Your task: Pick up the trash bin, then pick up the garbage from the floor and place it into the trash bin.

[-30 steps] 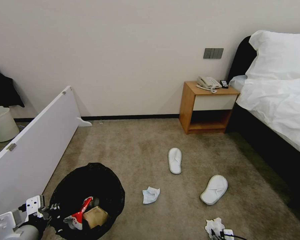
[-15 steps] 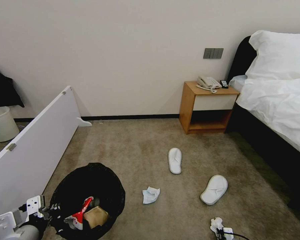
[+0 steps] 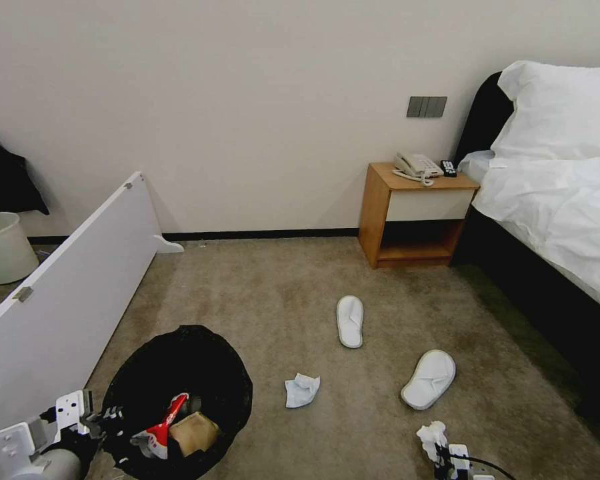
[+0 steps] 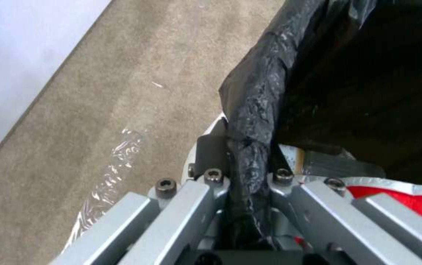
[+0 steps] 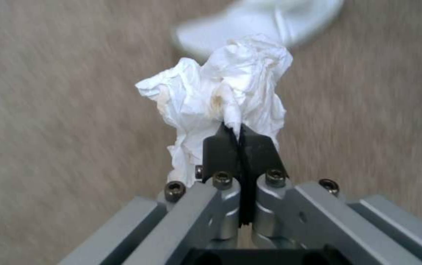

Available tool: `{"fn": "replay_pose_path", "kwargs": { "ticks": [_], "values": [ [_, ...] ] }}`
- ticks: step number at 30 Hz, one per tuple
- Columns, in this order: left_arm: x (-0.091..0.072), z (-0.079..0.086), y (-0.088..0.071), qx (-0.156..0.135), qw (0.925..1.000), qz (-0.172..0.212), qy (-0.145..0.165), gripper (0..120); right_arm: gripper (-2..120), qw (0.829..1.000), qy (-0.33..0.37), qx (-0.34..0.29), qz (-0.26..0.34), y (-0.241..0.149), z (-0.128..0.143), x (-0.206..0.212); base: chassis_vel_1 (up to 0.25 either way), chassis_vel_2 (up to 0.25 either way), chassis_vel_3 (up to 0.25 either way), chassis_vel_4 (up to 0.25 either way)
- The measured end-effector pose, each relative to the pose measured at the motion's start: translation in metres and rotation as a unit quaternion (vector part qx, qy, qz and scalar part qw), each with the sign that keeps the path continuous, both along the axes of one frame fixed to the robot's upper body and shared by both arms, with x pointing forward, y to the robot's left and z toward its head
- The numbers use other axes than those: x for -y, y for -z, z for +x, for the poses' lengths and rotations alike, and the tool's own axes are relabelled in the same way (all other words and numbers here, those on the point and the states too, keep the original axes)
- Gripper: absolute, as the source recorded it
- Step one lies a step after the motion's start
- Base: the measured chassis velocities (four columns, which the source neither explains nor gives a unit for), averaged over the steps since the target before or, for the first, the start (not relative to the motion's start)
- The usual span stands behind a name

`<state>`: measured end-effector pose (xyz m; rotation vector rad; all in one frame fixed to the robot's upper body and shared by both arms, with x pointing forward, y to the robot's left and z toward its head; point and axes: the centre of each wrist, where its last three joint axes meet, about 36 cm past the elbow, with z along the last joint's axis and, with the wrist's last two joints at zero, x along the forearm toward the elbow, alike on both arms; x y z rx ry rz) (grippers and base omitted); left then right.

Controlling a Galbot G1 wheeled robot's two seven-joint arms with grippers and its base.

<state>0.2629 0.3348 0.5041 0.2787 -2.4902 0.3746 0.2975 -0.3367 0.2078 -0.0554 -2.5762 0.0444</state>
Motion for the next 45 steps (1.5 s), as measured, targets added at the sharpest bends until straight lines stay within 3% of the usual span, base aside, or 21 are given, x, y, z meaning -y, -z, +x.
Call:
{"fn": "replay_pose_path", "kwargs": {
  "ticks": [4, 7, 10, 12, 14, 16, 18, 19, 20, 21, 23, 26, 30, 31, 33, 34, 36, 37, 39, 45],
  "values": [
    [0.001, 0.001, 0.003, -0.004, 1.0000, -0.002, 0.002, 2, 0, 0.994, -0.034, 0.098, 0.033, -0.043, 0.013, -0.015, 0.000, 0.000, 0.000, 0.000],
    [0.002, 0.001, 0.004, -0.005, 1.0000, -0.001, 0.003, 2, 0, 0.989, -0.054, 0.130, 0.047, -0.061, 0.016, -0.022, 0.000, 0.000, 0.000, 0.000],
    [0.002, 0.002, 0.004, -0.007, 0.9999, 0.005, 0.007, 2, 0, 0.968, -0.117, 0.203, 0.089, -0.117, 0.026, -0.044, 0.000, 0.000, 0.000, 0.000],
    [0.002, 0.002, 0.004, -0.007, 0.9999, 0.006, 0.008, 2, 0, 0.963, -0.134, 0.214, 0.097, -0.130, 0.028, -0.048, 0.000, 0.000, 0.000, 0.000],
    [0.003, 0.001, 0.003, -0.009, 0.9998, 0.010, 0.011, 2, 0, 0.942, -0.211, 0.236, 0.110, -0.175, 0.036, -0.056, 0.000, 0.000, 0.000, 0.000],
    [0.003, 0.001, 0.003, -0.009, 0.9998, 0.010, 0.011, 2, 0, 0.942, -0.211, 0.236, 0.110, -0.175, 0.036, -0.056, 0.000, 0.000, 0.000, 0.000],
    [0.003, -0.001, 0.003, -0.011, 0.9998, 0.013, 0.012, 2, 0, 0.918, -0.282, 0.252, 0.123, -0.210, 0.047, -0.071, 0.000, 0.000, 0.000, 0.000],
    [0.003, -0.001, 0.003, -0.011, 0.9998, 0.013, 0.012, 2, 0, 0.918, -0.282, 0.252, 0.123, -0.210, 0.047, -0.071, 0.000, 0.000, 0.000, 0.000],
    [0.004, -0.002, 0.002, -0.012, 0.9997, 0.016, 0.012, 2, 0, 0.901, -0.317, 0.262, 0.136, -0.227, 0.055, -0.083, 0.000, 0.000, 0.000, 0.000],
    [0.004, -0.002, 0.002, -0.012, 0.9997, 0.016, 0.012, 2, 0, 0.901, -0.317, 0.262, 0.136, -0.227, 0.055, -0.083, 0.000, 0.000, 0.000, 0.000],
    [0.006, -0.003, 0.002, -0.012, 0.9996, 0.021, 0.014, 2, 0, 0.869, -0.369, 0.287, 0.161, -0.262, 0.078, -0.099, 0.000, 0.000, 0.000, 0.000],
    [0.006, -0.003, 0.002, -0.013, 0.9996, 0.022, 0.015, 2, 0, 0.856, -0.387, 0.293, 0.178, -0.273, 0.086, -0.107, 0.000, 0.000, 0.000, 0.000],
    [0.009, -0.003, 0.002, -0.013, 0.9994, 0.027, 0.020, 2, 0, 0.784, -0.484, 0.296, 0.252, -0.300, 0.112, -0.150, 0.000, 0.000, 0.000, 0.000],
    [0.009, -0.003, 0.002, -0.013, 0.9994, 0.027, 0.020, 2, 0, 0.784, -0.484, 0.296, 0.252, -0.300, 0.112, -0.150, 0.000, 0.000, 0.000, 0.000],
    [0.011, -0.003, 0.003, -0.013, 0.9992, 0.029, 0.022, 2, 0, 0.748, -0.525, 0.304, 0.268, -0.308, 0.127, -0.172, 0.000, 0.000, 0.000, 0.000],
    [0.011, -0.003, 0.003, -0.013, 0.9992, 0.029, 0.022, 2, 0, 0.748, -0.525, 0.304, 0.268, -0.308, 0.127, -0.172, 0.000, 0.000, 0.000, 0.000],
    [0.012, -0.003, 0.003, -0.015, 0.9991, 0.032, 0.025, 2, 0, 0.722, -0.554, 0.307, 0.279, -0.313, 0.140, -0.194, 0.000, 0.000, 0.000, 0.000],
    [0.012, -0.003, 0.003, -0.015, 0.9991, 0.032, 0.025, 2, 0, 0.722, -0.554, 0.307, 0.279, -0.313, 0.140, -0.194, 0.000, 0.000, 0.000, 0.000],
    [0.012, -0.002, 0.002, -0.015, 0.9988, 0.036, 0.030, 2, 0, 0.701, -0.579, 0.298, 0.292, -0.315, 0.148, -0.219, 0.000, 0.000, 0.000, 0.000],
    [0.012, -0.002, -0.001, -0.013, 0.9986, 0.038, 0.035, 2, 0, 0.687, -0.610, 0.249, 0.307, -0.307, 0.143, -0.252, 0.000, 0.000, 0.000, 0.000]
  ]
}}
